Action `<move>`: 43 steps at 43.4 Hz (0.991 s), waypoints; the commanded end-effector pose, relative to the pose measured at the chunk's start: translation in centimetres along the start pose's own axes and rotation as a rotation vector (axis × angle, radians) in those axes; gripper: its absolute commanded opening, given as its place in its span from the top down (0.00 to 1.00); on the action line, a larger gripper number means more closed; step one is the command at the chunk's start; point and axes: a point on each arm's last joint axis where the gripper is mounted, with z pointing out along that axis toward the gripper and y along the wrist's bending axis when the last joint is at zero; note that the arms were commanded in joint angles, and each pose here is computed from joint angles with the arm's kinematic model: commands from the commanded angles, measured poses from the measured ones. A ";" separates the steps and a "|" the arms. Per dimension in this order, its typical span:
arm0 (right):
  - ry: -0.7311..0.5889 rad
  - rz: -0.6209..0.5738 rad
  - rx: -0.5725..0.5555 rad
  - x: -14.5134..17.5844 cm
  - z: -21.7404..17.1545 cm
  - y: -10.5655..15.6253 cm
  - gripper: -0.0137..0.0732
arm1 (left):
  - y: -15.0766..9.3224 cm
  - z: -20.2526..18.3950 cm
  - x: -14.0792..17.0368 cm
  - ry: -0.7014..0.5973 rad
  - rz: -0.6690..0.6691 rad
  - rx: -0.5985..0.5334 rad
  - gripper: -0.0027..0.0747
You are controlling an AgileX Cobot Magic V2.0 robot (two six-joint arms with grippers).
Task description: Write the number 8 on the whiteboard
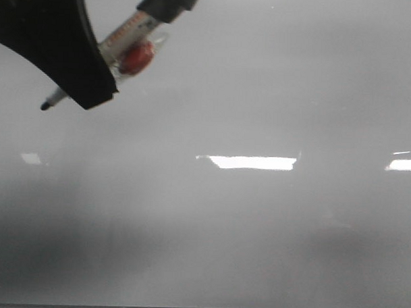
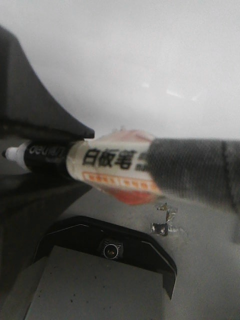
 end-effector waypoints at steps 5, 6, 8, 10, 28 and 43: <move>-0.087 -0.319 -0.168 -2.2 0.6 2.5 0.28 | -1.8 -0.6 -2.2 -0.076 0.107 0.015 0.99; -0.093 -0.336 -0.188 -2.3 0.7 2.7 0.28 | -2.0 -0.6 -2.3 -0.078 0.113 0.017 0.99; -0.120 -0.406 -0.258 -2.7 1.1 3.8 0.28 | -2.3 -0.5 -2.5 -0.080 0.125 0.023 0.99; -0.141 -0.459 -0.307 -2.9 1.4 4.7 0.28 | -2.5 -0.5 -2.6 -0.081 0.132 0.027 0.99; -0.221 -0.501 -0.406 -5.1 4.9 8.1 0.28 | -2.7 -0.5 -2.7 -0.083 0.139 0.031 0.99; -0.247 -0.509 -0.429 -7.3 5.1 8.7 0.34 | -2.7 -0.5 -2.7 -0.082 0.139 0.033 0.99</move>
